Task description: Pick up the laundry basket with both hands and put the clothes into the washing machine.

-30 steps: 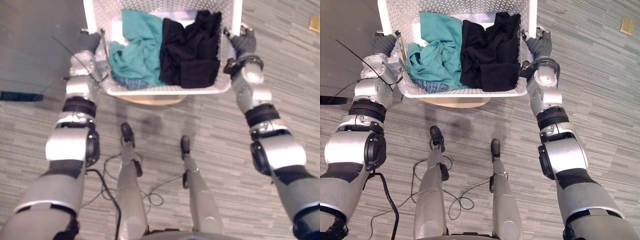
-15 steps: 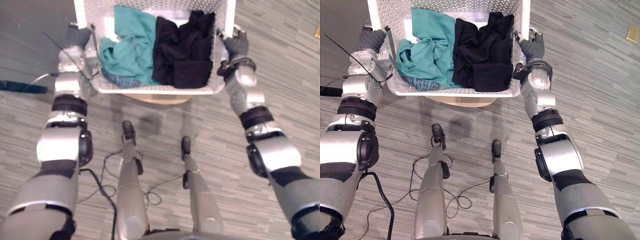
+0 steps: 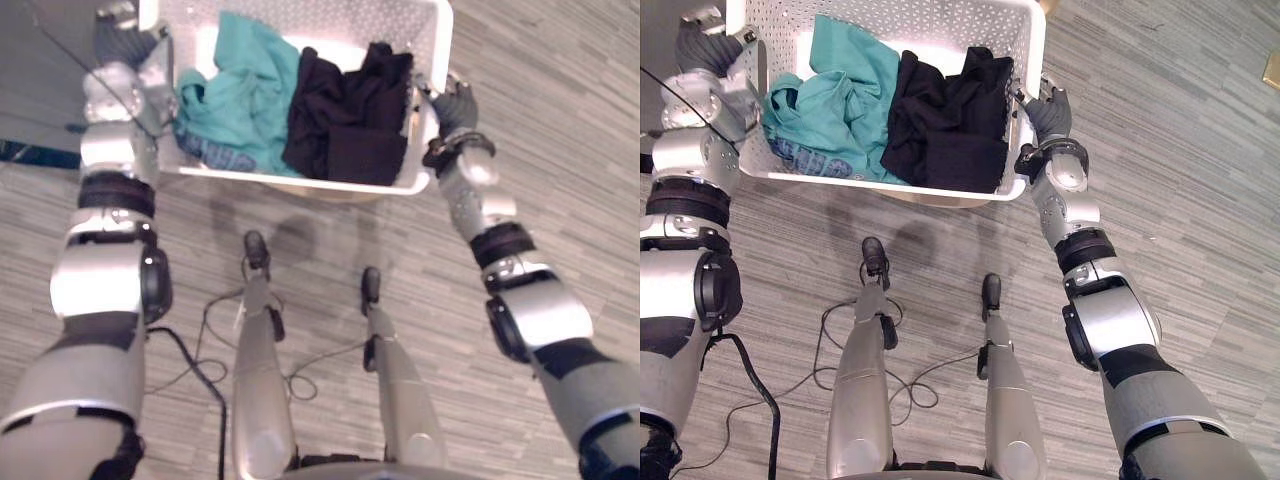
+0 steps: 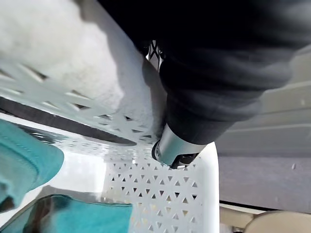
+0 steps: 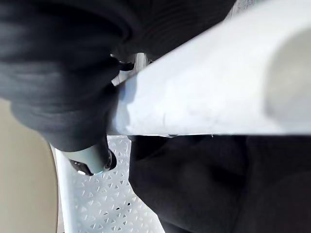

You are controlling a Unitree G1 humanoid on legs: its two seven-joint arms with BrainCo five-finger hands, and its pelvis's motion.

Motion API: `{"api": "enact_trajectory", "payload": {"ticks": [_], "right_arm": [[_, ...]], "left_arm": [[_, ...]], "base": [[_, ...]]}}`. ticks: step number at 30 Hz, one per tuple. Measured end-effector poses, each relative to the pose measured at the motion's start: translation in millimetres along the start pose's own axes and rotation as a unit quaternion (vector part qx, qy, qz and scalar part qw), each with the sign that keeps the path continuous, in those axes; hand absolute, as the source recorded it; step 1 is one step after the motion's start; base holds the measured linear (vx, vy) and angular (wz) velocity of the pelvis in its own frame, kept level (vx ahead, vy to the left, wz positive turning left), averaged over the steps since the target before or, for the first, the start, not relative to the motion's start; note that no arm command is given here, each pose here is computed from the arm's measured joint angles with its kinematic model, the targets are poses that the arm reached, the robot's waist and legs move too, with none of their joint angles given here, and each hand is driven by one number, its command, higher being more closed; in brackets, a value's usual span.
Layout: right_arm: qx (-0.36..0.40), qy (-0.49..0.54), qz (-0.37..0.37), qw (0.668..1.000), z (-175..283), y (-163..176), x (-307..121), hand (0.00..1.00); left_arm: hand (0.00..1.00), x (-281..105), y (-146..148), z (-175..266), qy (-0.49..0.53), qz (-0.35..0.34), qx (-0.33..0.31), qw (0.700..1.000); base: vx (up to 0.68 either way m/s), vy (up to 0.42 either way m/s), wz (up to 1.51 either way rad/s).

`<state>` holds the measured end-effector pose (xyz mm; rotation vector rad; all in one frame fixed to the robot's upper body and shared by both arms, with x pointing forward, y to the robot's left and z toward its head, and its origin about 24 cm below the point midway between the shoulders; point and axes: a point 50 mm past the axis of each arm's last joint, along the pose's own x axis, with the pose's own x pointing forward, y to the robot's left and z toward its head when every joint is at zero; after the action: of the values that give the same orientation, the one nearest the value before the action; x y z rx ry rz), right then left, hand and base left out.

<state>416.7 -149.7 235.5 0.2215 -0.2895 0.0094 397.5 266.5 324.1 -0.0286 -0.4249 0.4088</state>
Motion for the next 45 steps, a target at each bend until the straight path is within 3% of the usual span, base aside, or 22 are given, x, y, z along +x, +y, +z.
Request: {"api": "enact_trajectory", "payload": {"ticks": [7,16,22,25,34,41,45], "right_arm": [[-0.068,-0.004,-0.017,0.997,18,-28,3,0.0],[-0.13,-0.043,-0.057,0.989,55,-62,4,0.0],[-0.108,-0.07,-0.093,0.987,70,-87,-3,0.0],[-0.105,-0.118,-0.097,0.983,76,-106,-27,0.0],[-0.168,-0.145,-0.153,0.963,43,-165,-136,0.0],[-0.172,0.011,-0.179,0.969,-45,-179,-215,0.0],[-0.141,0.111,-0.213,0.96,-94,-182,-260,0.0]], "left_arm": [[0.0,3,-2,66,-0.121,0.023,-0.011,0.992],[0.0,3,1,71,-0.139,0.037,0.054,0.988],[0.0,-4,11,75,-0.176,0.042,0.084,0.98],[0.0,-21,23,70,-0.222,0.047,0.089,0.97],[0.0,-113,59,7,-0.278,0.05,0.087,0.955],[0.0,-194,74,-100,-0.089,0.034,0.062,0.994],[0.0,-239,77,-144,0.023,0.034,0.049,0.998]], "base": [[0.0,-0.003,-0.02],[0.0,0.0,0.0],[-0.01,-0.008,-0.01],[0.01,-0.002,0.12],[0.02,-0.037,0.3],[0.07,-0.056,0.11],[0.11,-0.042,0.22]]}}
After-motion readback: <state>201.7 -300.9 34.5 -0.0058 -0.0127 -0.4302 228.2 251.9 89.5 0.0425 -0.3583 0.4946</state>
